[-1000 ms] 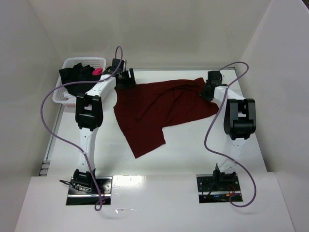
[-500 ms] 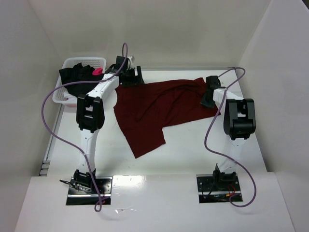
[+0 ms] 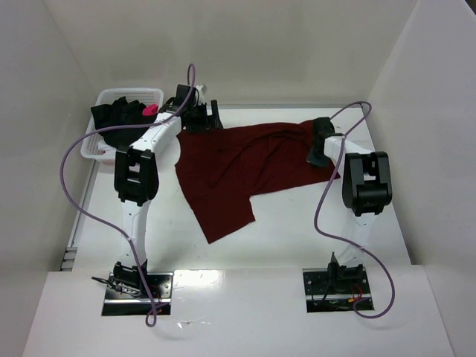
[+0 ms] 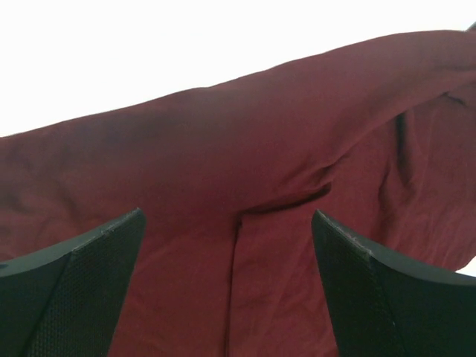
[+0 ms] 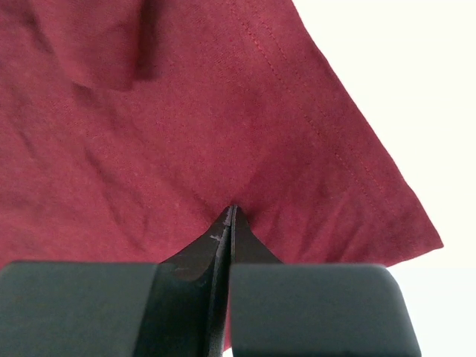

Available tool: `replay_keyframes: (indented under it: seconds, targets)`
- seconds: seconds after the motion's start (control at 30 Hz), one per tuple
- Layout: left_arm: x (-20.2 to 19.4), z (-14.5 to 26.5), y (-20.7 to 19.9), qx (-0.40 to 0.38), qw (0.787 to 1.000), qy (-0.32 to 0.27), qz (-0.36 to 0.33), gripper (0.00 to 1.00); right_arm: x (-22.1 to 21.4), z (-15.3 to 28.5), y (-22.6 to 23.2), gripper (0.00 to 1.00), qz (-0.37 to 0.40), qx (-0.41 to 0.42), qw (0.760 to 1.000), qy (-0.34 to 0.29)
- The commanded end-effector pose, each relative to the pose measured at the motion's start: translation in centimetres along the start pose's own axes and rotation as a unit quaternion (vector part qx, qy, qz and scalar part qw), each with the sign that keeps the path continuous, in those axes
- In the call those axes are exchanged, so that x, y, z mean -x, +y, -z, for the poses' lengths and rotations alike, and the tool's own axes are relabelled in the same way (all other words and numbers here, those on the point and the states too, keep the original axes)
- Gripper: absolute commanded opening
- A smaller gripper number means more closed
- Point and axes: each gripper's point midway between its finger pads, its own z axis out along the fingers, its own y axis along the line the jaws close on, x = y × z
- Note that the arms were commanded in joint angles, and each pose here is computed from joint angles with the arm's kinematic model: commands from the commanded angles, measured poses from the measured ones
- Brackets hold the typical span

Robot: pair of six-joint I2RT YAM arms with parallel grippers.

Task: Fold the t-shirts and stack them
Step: Fold the flattened tshirt in 1/3 of the way

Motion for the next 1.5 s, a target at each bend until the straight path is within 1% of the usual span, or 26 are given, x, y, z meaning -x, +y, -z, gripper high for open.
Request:
replay_keyframes:
  seconds: [0.0, 0.13, 0.2, 0.23, 0.27, 0.37, 0.4, 0.47, 0.53, 0.7, 0.77, 0.87, 1.0, 1.03, 1.1, 1.2, 1.27, 1.3, 1.33, 1.37, 1.4, 1.47]
  targets:
    - [2.7, 3.5, -1.4, -0.009, 0.999, -0.040, -0.026, 1.00, -6.2, 1.1, -4.3, 0.00, 0.049, -0.074, 0.992, 0.087]
    - [2.6, 3.9, -1.5, -0.009, 0.999, -0.040, -0.026, 1.00, -8.7, 2.7, -5.9, 0.00, 0.052, -0.086, 0.989, 0.112]
    - [2.6, 3.9, -1.5, -0.009, 0.999, -0.040, -0.026, 1.00, -8.2, 3.9, -5.2, 0.00, 0.039, -0.063, 0.992, 0.107]
    - [2.9, 4.4, -1.7, -0.010, 0.999, -0.045, -0.027, 1.00, -8.5, 4.5, -4.8, 0.00, 0.037, -0.050, 0.991, 0.115]
    - [2.9, 4.4, -1.7, -0.010, 0.998, -0.045, -0.032, 1.00, -7.7, 5.2, -4.7, 0.00, 0.034, -0.043, 0.993, 0.102]
    - [2.9, 4.4, -1.9, -0.015, 0.998, -0.043, -0.037, 1.00, -8.0, 6.4, -5.0, 0.00, 0.024, -0.049, 0.993, 0.109]
    - [2.9, 4.4, -1.9, -0.015, 0.998, -0.043, -0.037, 1.00, -7.6, 7.2, -4.8, 0.00, 0.020, -0.039, 0.994, 0.102]
    - [2.6, 4.4, -1.8, -0.013, 0.999, -0.038, -0.035, 1.00, -8.3, 7.9, -4.7, 0.00, 0.006, -0.026, 0.994, 0.106]
    - [3.1, 4.7, -2.0, -0.014, 0.998, -0.043, -0.041, 1.00, -8.4, 8.7, -4.7, 0.00, -0.003, -0.018, 0.995, 0.100]
    - [3.6, 5.2, -2.2, -0.015, 0.998, -0.045, -0.046, 1.00, -10.3, 9.5, -4.8, 0.00, -0.009, -0.016, 0.992, 0.124]
    - [3.9, 5.6, -2.4, -0.016, 0.998, -0.049, -0.047, 1.00, -10.1, 10.5, -4.3, 0.00, -0.011, -0.002, 0.991, 0.133]
    - [4.6, 6.7, -2.9, -0.019, 0.996, -0.061, -0.055, 1.00, -8.7, 12.4, -4.3, 0.00, -0.015, 0.004, 0.994, 0.112]
    - [4.4, 7.2, -2.8, -0.013, 0.996, -0.058, -0.059, 1.00, -7.4, 14.3, -4.7, 0.00, -0.017, 0.001, 0.996, 0.093]
    - [4.4, 7.2, -2.8, -0.013, 0.996, -0.058, -0.059, 1.00, -6.6, 14.6, -4.5, 0.04, -0.025, 0.002, 0.996, 0.082]
    - [4.4, 7.2, -2.8, -0.013, 0.996, -0.058, -0.059, 1.00, -5.2, 15.2, -4.0, 0.29, -0.031, 0.014, 0.998, 0.059]
    - [4.3, 7.2, -3.6, -0.037, 0.996, -0.057, -0.056, 1.00, -1.8, 15.5, -1.9, 0.45, -0.050, 0.056, 0.997, 0.005]
    - [4.1, 7.1, -4.2, -0.040, 0.996, -0.055, -0.054, 1.00, -0.5, 15.1, -0.7, 0.57, -0.055, 0.079, 0.995, -0.015]
    - [4.1, 7.1, -4.2, -0.040, 0.996, -0.055, -0.054, 1.00, 0.2, 15.2, 0.2, 0.67, -0.058, 0.101, 0.993, -0.026]
    - [4.1, 7.0, -4.1, -0.040, 0.996, -0.056, -0.054, 1.00, 1.1, 14.5, 1.1, 0.85, -0.061, 0.119, 0.990, -0.045]
    - [3.9, 7.2, -4.1, -0.040, 0.996, -0.055, -0.054, 1.00, 1.3, 13.8, 1.5, 0.96, -0.070, 0.122, 0.989, -0.049]
    - [3.9, 7.2, -4.1, -0.040, 0.996, -0.055, -0.054, 1.00, 1.8, 13.6, 2.0, 0.99, -0.077, 0.133, 0.987, -0.056]
    - [3.8, 7.6, -4.2, -0.041, 0.996, -0.058, -0.050, 1.00, 2.2, 12.1, 2.4, 0.97, -0.093, 0.129, 0.985, -0.066]
